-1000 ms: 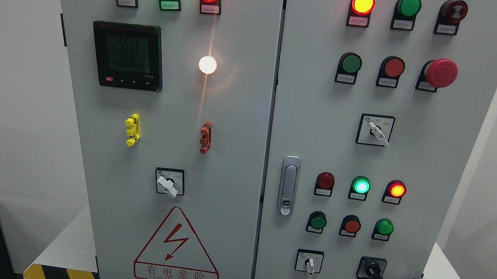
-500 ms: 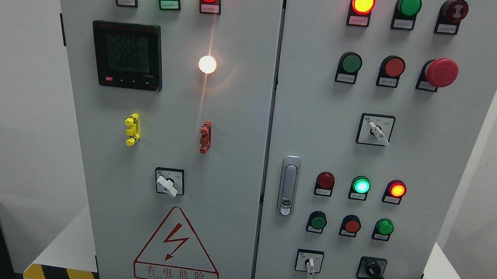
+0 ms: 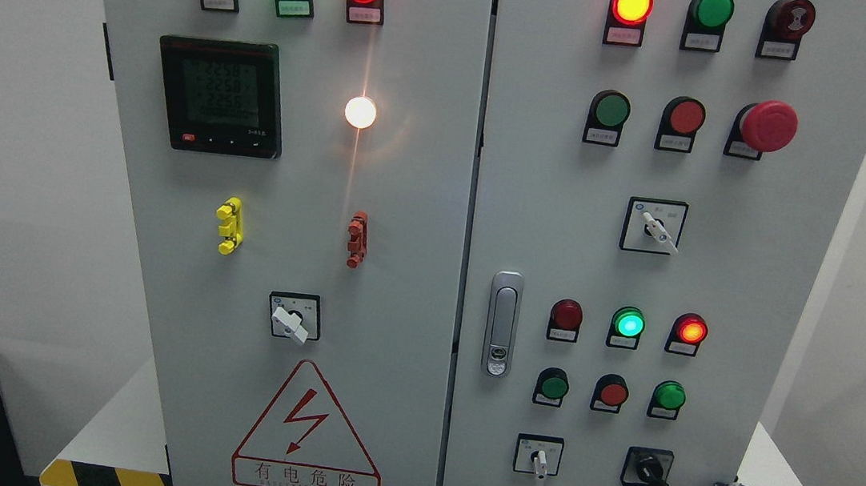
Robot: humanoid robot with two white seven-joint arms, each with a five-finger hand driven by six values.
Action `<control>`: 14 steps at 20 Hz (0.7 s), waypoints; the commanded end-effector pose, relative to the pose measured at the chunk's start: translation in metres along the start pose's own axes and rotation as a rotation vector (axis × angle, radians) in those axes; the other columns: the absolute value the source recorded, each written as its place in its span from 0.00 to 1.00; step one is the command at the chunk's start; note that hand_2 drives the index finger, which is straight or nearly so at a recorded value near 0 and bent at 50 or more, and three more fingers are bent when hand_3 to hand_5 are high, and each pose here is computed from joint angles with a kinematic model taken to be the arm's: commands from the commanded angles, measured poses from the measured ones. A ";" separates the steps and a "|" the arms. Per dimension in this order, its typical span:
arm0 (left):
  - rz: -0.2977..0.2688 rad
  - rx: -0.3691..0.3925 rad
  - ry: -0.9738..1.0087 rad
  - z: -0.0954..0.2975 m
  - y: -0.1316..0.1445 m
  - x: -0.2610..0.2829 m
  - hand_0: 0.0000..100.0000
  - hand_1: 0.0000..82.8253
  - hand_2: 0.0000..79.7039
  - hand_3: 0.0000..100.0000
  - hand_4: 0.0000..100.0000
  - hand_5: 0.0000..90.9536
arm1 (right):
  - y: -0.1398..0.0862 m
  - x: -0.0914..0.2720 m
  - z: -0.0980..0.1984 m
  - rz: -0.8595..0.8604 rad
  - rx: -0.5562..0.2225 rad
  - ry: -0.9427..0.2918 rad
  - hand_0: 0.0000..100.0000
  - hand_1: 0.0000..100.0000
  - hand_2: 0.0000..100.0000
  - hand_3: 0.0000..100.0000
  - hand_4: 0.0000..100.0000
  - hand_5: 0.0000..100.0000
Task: Flip black knob to close circuit
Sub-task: 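Release the knob and lower the right hand away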
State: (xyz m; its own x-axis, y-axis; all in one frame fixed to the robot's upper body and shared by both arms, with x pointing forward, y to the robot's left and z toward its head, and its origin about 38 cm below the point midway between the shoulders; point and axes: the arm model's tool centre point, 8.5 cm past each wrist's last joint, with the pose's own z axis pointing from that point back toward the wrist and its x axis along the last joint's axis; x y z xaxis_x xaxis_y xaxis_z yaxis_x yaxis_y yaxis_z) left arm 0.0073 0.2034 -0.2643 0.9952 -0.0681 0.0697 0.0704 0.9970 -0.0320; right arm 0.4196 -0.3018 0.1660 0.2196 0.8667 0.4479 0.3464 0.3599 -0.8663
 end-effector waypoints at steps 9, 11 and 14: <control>0.003 -0.001 -0.002 0.000 -0.001 -0.006 0.12 0.67 0.00 0.00 0.00 0.00 | 0.020 0.025 0.021 0.003 0.050 -0.076 0.00 0.12 0.86 1.00 0.88 0.95; 0.003 -0.001 -0.002 0.000 -0.001 -0.006 0.12 0.67 0.00 0.00 0.00 0.00 | 0.019 0.025 0.025 0.000 0.045 -0.080 0.00 0.12 0.86 1.00 0.88 0.95; 0.003 -0.003 -0.002 0.000 -0.002 -0.006 0.12 0.67 0.00 0.00 0.00 0.00 | 0.014 0.024 0.036 -0.005 0.024 -0.091 0.00 0.13 0.86 1.00 0.88 0.94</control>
State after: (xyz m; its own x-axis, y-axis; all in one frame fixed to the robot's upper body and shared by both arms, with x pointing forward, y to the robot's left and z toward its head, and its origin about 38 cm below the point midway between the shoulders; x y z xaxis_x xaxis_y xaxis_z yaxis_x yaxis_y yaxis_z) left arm 0.0073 0.2036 -0.2643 0.9952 -0.0683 0.0697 0.0706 0.9970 -0.0318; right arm 0.4098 -0.2782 0.1529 0.1752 0.8853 0.4308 0.3091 0.3660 -0.8778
